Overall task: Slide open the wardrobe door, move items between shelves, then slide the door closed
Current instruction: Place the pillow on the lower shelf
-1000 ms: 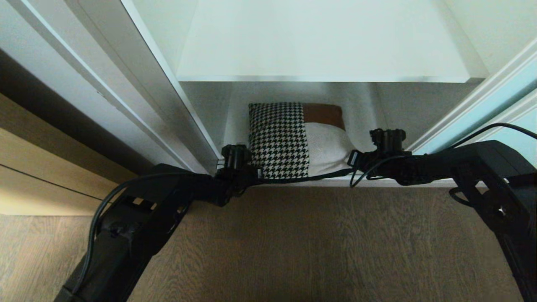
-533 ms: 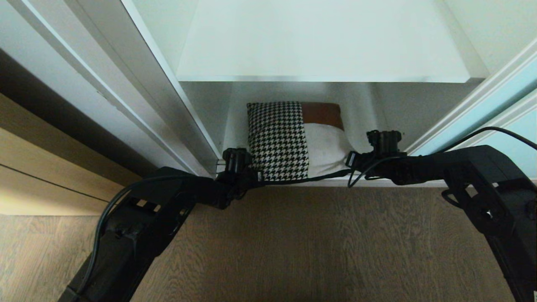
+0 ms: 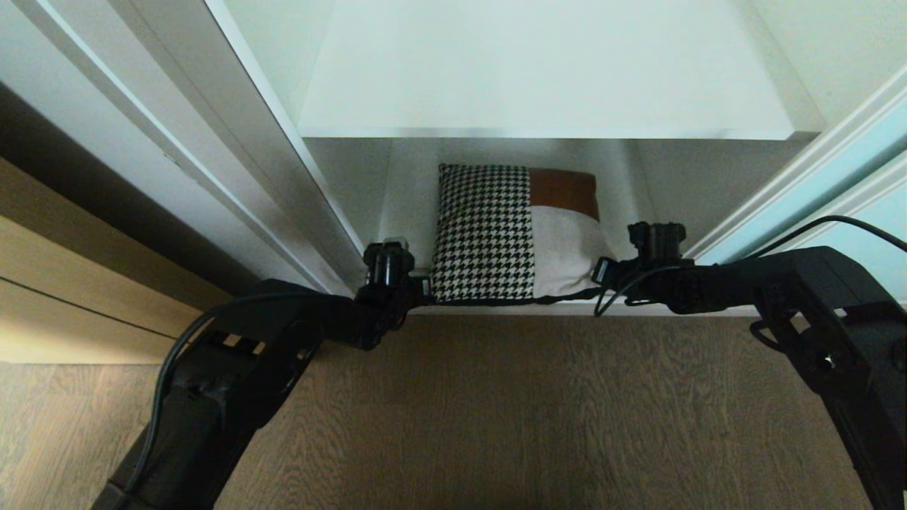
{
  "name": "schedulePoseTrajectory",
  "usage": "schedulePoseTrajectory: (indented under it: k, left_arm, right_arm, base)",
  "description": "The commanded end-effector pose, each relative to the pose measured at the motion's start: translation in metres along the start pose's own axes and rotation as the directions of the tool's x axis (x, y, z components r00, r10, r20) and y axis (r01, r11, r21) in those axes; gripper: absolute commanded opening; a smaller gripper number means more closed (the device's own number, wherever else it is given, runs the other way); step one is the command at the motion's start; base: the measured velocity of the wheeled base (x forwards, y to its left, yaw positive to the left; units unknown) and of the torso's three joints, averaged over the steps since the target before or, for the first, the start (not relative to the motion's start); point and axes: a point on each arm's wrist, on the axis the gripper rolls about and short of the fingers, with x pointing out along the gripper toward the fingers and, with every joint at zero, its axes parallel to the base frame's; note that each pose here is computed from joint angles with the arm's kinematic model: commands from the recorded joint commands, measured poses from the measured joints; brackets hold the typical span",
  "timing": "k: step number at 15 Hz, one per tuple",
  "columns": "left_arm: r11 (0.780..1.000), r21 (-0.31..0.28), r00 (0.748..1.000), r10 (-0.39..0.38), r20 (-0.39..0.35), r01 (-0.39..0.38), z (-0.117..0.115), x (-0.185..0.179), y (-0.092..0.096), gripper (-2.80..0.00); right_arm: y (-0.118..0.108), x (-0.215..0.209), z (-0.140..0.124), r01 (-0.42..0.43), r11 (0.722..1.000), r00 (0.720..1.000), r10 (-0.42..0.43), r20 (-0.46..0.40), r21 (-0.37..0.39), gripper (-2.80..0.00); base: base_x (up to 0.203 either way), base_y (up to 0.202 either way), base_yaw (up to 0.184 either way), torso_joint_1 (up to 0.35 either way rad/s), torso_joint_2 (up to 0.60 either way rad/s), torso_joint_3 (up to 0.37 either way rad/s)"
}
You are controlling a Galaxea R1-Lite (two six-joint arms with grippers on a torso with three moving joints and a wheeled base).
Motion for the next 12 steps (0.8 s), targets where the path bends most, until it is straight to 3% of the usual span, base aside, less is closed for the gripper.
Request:
schedulePoseTrajectory:
  k: [1,3,5,6,7,8,10,12]
  left_arm:
    - [1.0,-0.026,0.999,-0.008,0.036,0.009,0.027,-0.015,-0.003,0.0]
    - [0.998,-0.033,0.998,-0.061,-0.011,0.06,0.04,-0.042,-0.003,0.0]
    - [0.979,-0.062,0.973,-0.201,-0.109,0.195,0.04,-0.074,-0.005,0.0]
    - [0.955,-0.094,0.941,-0.293,-0.167,0.281,0.038,-0.091,-0.007,0.0]
    - [0.916,-0.139,0.888,-0.4,-0.228,0.377,0.034,-0.104,-0.01,0.0]
    - [0.886,-0.186,0.837,-0.462,-0.293,0.424,0.028,-0.111,-0.012,-2.8]
    - [0.872,-0.215,0.809,-0.488,-0.328,0.439,0.023,-0.109,-0.017,-2.8]
    - [0.84,-0.245,0.767,-0.542,-0.343,0.484,0.016,-0.102,-0.021,-2.8]
  right_arm:
    - [0.002,0.001,-0.001,-0.008,1.0,1.0,0.008,-0.003,0.0,-2.8]
    - [0.004,-0.001,0.001,-0.013,1.0,1.0,0.013,0.0,0.0,-2.8]
    - [0.006,-0.002,0.002,-0.016,1.0,1.0,0.016,0.004,0.0,-2.8]
    - [0.007,-0.002,0.001,-0.018,1.0,1.0,0.018,0.003,0.0,-2.8]
    - [0.008,-0.002,0.0,-0.02,1.0,1.0,0.02,0.0,-0.001,-2.8]
    - [0.009,-0.002,0.0,-0.021,1.0,1.0,0.021,0.0,-0.001,-2.8]
    - [0.013,-0.003,-0.001,-0.026,1.0,1.0,0.026,-0.003,-0.005,-2.8]
    - [0.015,-0.004,-0.001,-0.029,1.0,1.0,0.029,-0.003,-0.008,-2.8]
  base:
    - [0.0,0.0,0.0,0.0,0.0,0.0]
    - [0.0,0.0,0.0,0.0,0.0,0.0]
    - [0.0,0.0,0.0,0.0,0.0,0.0]
    - [0.0,0.0,0.0,0.0,0.0,0.0]
    - [0.0,0.0,0.0,0.0,0.0,0.0]
    - [0.0,0.0,0.0,0.0,0.0,0.0]
    - [0.0,0.0,0.0,0.0,0.0,0.0]
    - [0.0,0.0,0.0,0.0,0.0,0.0]
